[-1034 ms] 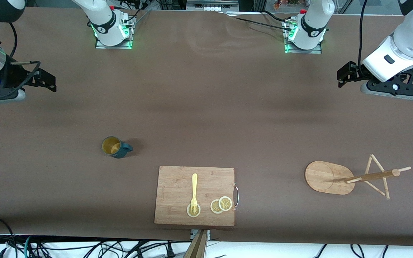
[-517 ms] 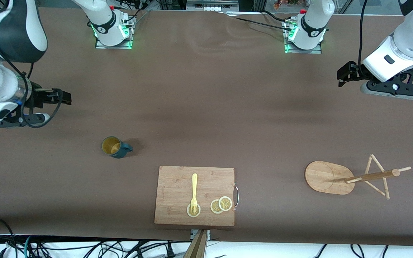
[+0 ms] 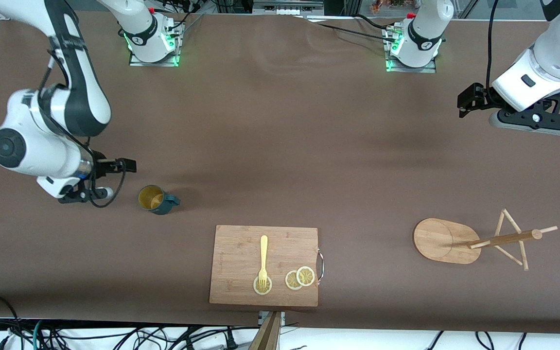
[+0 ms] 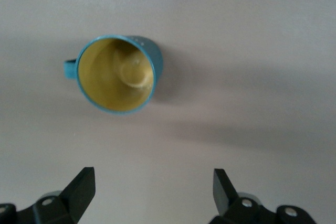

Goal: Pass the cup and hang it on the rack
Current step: 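Reach the right gripper down and grasp the teal mug's rim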

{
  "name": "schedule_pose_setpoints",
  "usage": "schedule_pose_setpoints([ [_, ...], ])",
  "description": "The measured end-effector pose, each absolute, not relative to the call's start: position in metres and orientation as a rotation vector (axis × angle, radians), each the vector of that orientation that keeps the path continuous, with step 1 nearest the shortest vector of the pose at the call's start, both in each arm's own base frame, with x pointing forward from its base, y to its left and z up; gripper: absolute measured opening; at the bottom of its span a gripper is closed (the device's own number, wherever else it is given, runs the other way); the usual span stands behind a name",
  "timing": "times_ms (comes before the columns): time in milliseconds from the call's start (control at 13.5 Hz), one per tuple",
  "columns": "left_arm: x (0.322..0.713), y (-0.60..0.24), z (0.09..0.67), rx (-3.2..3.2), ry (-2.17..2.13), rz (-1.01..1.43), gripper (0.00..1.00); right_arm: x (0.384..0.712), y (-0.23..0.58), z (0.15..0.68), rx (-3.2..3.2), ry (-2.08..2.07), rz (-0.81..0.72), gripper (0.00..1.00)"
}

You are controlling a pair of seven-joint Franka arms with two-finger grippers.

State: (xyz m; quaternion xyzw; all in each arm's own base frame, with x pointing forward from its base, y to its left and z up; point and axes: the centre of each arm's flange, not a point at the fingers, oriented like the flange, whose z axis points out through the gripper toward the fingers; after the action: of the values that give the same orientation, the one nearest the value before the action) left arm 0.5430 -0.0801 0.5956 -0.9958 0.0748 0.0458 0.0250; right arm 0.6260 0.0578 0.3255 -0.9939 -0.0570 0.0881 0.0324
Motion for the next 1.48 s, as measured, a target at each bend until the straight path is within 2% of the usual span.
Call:
schedule_pose_setpoints([
  [296, 0.543, -0.080, 0.596, -3.080, 0.231, 0.143, 1.00, 0.648, 0.064, 0.303, -3.069, -0.158, 0.199, 0.94],
  [591, 0.543, -0.080, 0.596, -3.080, 0.230, 0.143, 1.00, 0.662, 0.067, 0.286, -3.076, -0.148, 0.171, 0.94],
  [887, 0.543, -0.080, 0.596, -3.080, 0.230, 0.144, 1.00, 0.666, 0.071, 0.248, -3.087, -0.122, 0.161, 0.86],
  [1108, 0.543, -0.080, 0.596, -3.080, 0.230, 0.144, 1.00, 0.667, 0.072, 0.238, -3.089, -0.118, 0.163, 0.50],
  [1404, 0.542, -0.080, 0.595, -3.078, 0.231, 0.159, 1.00, 0.667, 0.075, 0.239, -3.078, -0.108, 0.161, 0.07],
  [1478, 0.541, -0.080, 0.594, -3.077, 0.231, 0.167, 1.00, 0.667, 0.076, 0.238, -3.073, -0.103, 0.163, 0.04],
])
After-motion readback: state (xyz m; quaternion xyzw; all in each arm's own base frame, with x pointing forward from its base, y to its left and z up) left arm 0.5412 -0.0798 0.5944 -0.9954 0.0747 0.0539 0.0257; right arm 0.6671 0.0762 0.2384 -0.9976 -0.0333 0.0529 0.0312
